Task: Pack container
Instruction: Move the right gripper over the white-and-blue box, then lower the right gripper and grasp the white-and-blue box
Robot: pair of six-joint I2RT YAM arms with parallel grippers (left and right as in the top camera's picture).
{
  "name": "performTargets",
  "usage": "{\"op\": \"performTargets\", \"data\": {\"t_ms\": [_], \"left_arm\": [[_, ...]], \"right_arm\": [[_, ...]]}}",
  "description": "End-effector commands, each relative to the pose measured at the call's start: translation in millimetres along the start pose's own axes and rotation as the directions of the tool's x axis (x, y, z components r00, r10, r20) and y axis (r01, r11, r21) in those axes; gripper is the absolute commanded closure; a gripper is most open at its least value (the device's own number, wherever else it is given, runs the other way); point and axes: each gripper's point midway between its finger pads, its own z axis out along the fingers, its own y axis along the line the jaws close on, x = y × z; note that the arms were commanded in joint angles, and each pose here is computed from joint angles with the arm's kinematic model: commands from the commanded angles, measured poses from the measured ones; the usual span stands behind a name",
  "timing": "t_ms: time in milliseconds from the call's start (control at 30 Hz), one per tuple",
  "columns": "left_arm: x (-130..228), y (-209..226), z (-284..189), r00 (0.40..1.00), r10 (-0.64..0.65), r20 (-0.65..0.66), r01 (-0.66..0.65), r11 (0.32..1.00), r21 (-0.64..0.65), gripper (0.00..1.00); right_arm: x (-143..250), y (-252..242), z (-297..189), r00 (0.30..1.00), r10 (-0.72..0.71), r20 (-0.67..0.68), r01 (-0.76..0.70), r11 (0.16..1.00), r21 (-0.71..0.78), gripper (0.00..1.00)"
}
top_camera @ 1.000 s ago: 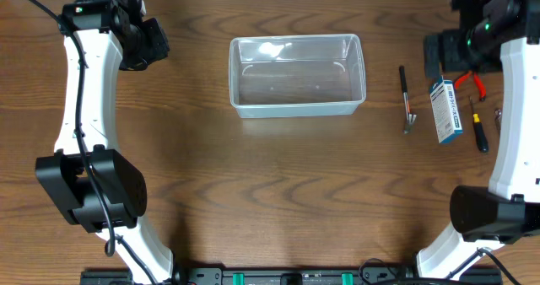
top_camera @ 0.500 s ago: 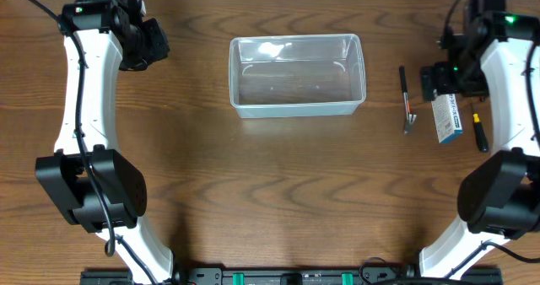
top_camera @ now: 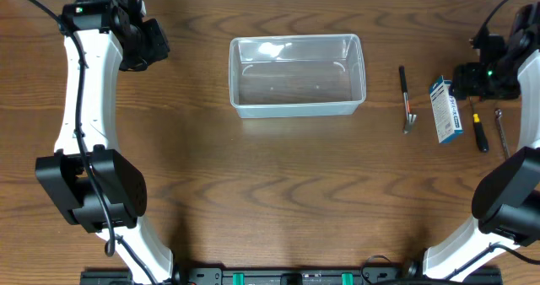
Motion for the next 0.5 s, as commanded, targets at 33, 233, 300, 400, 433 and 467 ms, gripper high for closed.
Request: {"op": "performTargets", "data": {"t_ms": [33, 233, 300, 400, 433, 467], "left_arm": [[2, 4, -1, 1.000, 0.005, -0.004, -0.005, 1.000, -0.012, 0.73], [2, 4, -1, 1.000, 0.005, -0.005, -0.005, 1.000, -0.012, 0.73], [2, 4, -1, 1.000, 0.005, -0.005, -0.005, 1.000, -0.012, 0.73], [2, 4, -1, 1.000, 0.005, -0.005, -0.005, 1.000, -0.012, 0.73], [2, 4, -1, 1.000, 0.005, -0.005, -0.005, 1.000, -0.012, 0.73], [2, 4, -1, 1.000, 0.005, -0.005, -0.005, 1.000, -0.012, 0.73]], "right_arm": [[8, 10, 13, 0.998, -0.061, -0.011, 0.060, 0.997, -0.042, 0.25], [15, 8, 29, 0.997, -0.080, -0.022, 0.079, 0.996, -0.035, 0.25], [19, 9, 36, 0.996, -0.087, -0.028, 0.086, 0.996, -0.038, 0.25], [25, 9, 47, 0.996, -0.086, -0.035, 0.085, 0.996, -0.041, 0.25], [27, 10, 51, 0.996, -0.086, -0.037, 0.085, 0.996, -0.042, 0.25], [29, 10, 54, 0.996, -0.086, -0.038, 0.084, 0.996, -0.042, 0.25]]}}
